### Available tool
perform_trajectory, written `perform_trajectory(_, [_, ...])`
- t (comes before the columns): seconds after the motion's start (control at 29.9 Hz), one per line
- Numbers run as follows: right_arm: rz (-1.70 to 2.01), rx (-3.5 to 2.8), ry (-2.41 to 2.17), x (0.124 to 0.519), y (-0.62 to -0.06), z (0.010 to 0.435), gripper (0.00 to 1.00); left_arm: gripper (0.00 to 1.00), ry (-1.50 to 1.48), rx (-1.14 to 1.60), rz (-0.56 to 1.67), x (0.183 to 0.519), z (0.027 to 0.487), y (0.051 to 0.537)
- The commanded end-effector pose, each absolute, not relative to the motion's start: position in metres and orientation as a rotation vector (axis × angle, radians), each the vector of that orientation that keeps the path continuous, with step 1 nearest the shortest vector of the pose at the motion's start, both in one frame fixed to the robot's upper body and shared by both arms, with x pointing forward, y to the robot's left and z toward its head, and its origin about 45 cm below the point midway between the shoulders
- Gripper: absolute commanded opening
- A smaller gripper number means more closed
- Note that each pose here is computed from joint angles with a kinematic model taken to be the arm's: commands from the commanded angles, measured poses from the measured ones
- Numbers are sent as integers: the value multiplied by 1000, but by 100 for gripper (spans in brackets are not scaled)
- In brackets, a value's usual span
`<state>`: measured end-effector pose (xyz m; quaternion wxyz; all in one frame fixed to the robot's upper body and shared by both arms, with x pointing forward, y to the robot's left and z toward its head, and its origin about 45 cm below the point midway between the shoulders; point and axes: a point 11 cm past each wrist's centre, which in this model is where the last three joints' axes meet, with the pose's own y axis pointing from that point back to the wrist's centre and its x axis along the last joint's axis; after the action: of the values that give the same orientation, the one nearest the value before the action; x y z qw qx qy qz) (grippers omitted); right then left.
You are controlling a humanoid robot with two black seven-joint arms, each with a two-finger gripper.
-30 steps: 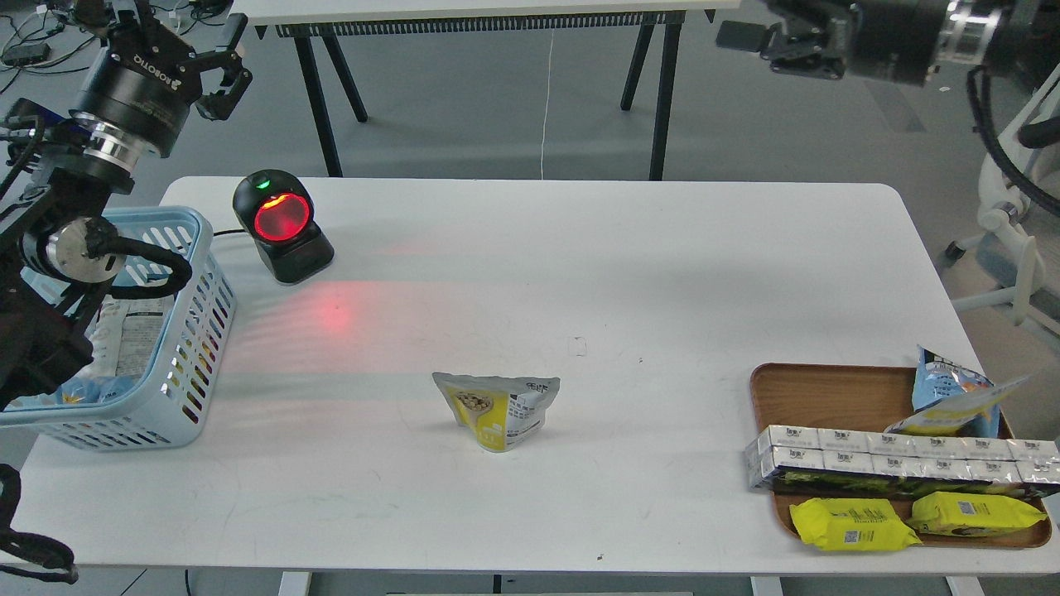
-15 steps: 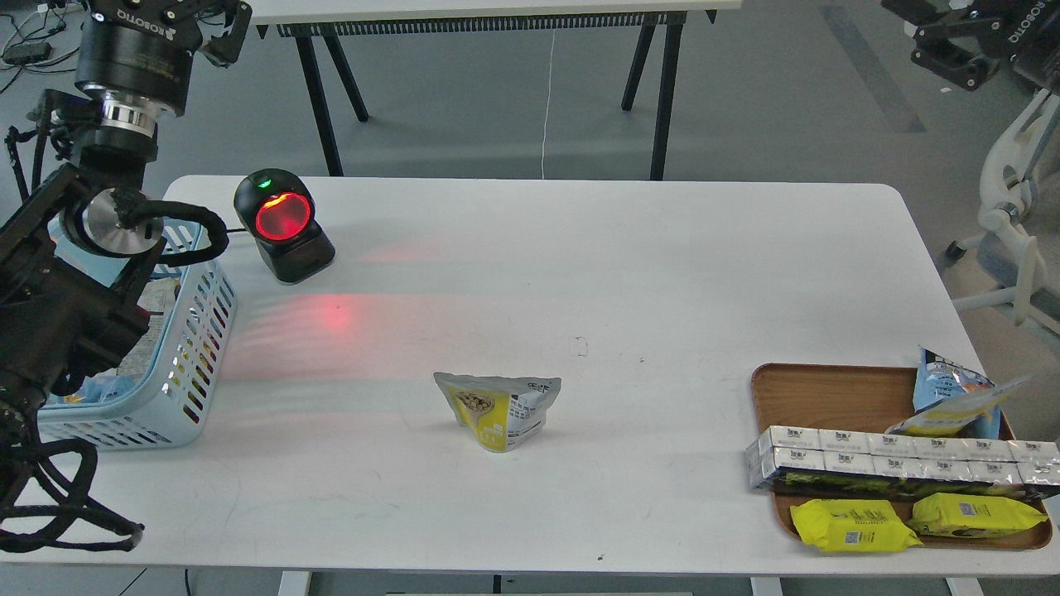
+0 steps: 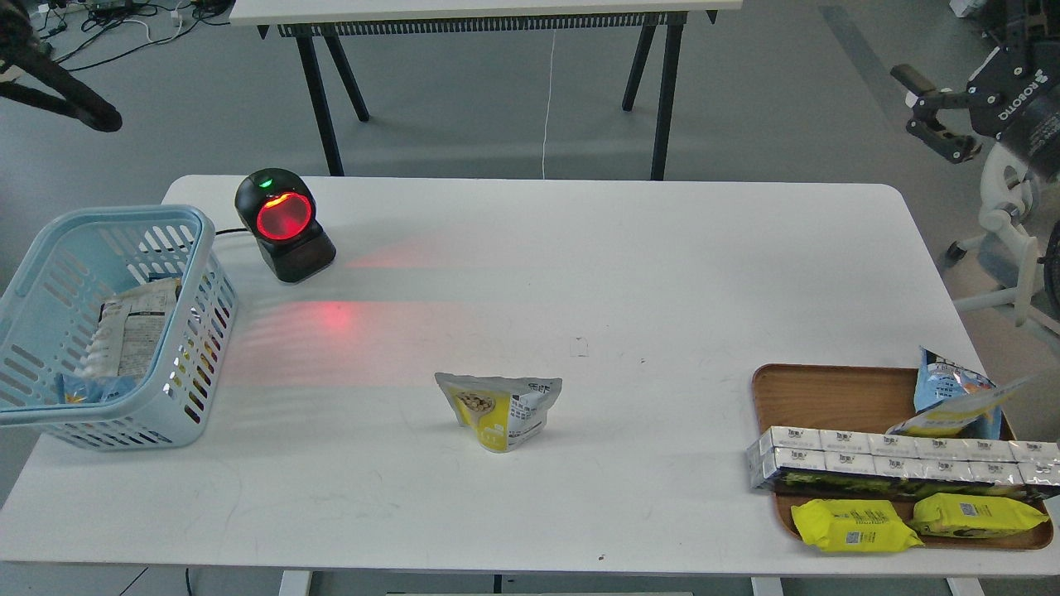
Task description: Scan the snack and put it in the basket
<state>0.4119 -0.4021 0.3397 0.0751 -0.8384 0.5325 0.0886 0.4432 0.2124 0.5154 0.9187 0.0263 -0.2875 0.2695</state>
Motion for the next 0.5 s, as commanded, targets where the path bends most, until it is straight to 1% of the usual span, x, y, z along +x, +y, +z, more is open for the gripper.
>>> perform_trajectory(0.0, [349, -2520, 1604, 406, -399, 316, 97, 100, -818, 352, 271, 408, 508, 158])
perform_trajectory(0.07, [363, -2520, 1609, 404, -399, 311, 97, 100, -913, 507, 84, 387, 487, 129])
perform_trajectory(0.1, [368, -2518, 1611, 404, -400, 310, 97, 100, -948, 579, 3, 378, 475, 122])
perform_trajectory(0.17, [368, -2521, 1609, 404, -399, 309, 97, 100, -1002, 724, -195, 353, 441, 113])
perform_trajectory(0.23, [369, -2522, 1607, 404, -398, 309, 97, 99, -1032, 845, -367, 334, 409, 116])
perform_trajectory(0.33, [368, -2521, 1606, 404, -398, 309, 97, 98, -1061, 995, -550, 323, 375, 129])
perform_trajectory(0.47, [379, -2520, 1613, 402, -399, 306, 97, 98, -1055, 1045, -632, 322, 355, 130])
